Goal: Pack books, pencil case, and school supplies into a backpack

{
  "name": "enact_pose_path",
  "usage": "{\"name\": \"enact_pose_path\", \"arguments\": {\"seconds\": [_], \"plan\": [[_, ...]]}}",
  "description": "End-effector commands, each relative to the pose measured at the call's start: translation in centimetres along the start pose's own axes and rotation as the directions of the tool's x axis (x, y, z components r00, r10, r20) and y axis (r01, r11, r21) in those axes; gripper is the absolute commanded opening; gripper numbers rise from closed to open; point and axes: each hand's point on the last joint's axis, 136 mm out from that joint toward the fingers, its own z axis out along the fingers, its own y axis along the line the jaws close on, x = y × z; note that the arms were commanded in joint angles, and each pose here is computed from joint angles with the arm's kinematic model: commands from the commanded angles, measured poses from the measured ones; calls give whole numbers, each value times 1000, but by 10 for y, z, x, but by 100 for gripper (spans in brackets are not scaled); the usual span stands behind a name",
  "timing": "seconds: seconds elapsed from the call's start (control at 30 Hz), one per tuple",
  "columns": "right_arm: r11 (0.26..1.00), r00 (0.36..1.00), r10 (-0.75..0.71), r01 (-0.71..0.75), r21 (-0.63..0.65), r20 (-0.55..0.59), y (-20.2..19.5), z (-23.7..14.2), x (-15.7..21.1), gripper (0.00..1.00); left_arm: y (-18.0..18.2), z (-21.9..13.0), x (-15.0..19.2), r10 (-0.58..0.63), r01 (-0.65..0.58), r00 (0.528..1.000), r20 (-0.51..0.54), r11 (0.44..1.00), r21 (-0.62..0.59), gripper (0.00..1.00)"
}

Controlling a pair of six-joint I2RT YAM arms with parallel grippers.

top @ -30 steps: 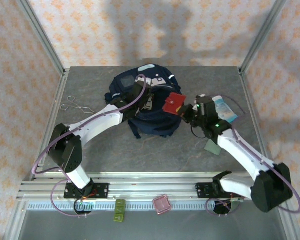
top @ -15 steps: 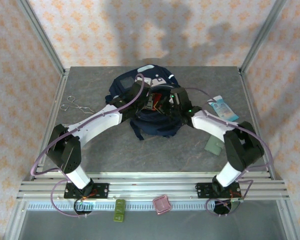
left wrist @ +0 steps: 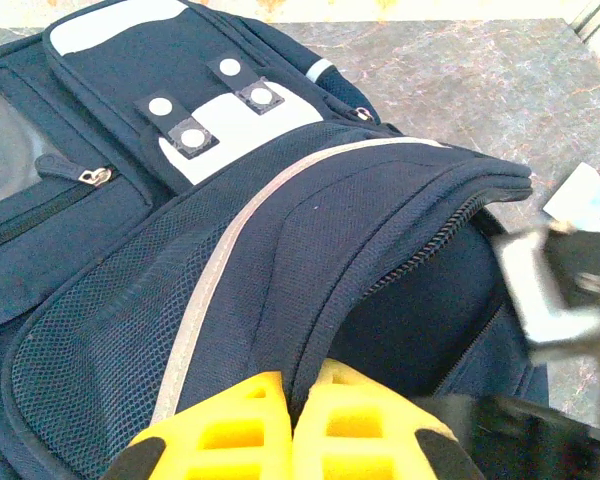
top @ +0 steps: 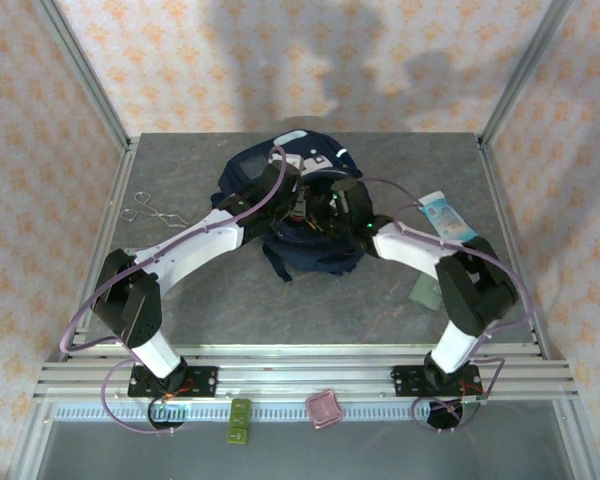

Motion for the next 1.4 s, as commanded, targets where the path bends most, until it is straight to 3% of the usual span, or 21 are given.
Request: {"name": "enact_pose_path", "arguments": {"seconds": [0.0,0.23,0.33,0.4,0.5,0.8,0.93,1.2,1.37], "plan": [[996,993,-71,65,66,89,-7,-39,-10,33,-12,-28,-51,-68,58,982,175,996,61,0],[969,963,-94,31,244,253,-52,-119,-36,42,-12,-18,-38,-68,59,988,142,996,66,0],[897,915,-105,-82,434,389,-104,-171,-56,59,-13,-18,-37,-67,58,988,136,996,72,0],[827,884,-110,-172,535,454,-143,-203,-62,76,-13,-18,-35,-65,56,989,135,996,74,0],[789,882,-55,-249,562,468,-183,-220,-56,79,-14,-17,-33,-67,57,989,129,995,81,0],[749,922,58,-294,595,382,-249,-190,-22,76,-12,-17,-28,-75,65,990,121,994,83,0],[801,937,115,-284,527,331,-242,-168,-16,67,-11,-18,-28,-72,63,990,122,995,77,0],[886,955,97,-212,413,282,-195,-143,-27,66,-11,-16,-26,-84,74,989,119,994,84,0],[847,948,42,-201,491,316,-197,-161,-36,66,-10,-15,-24,-81,72,990,113,994,79,0]]}}
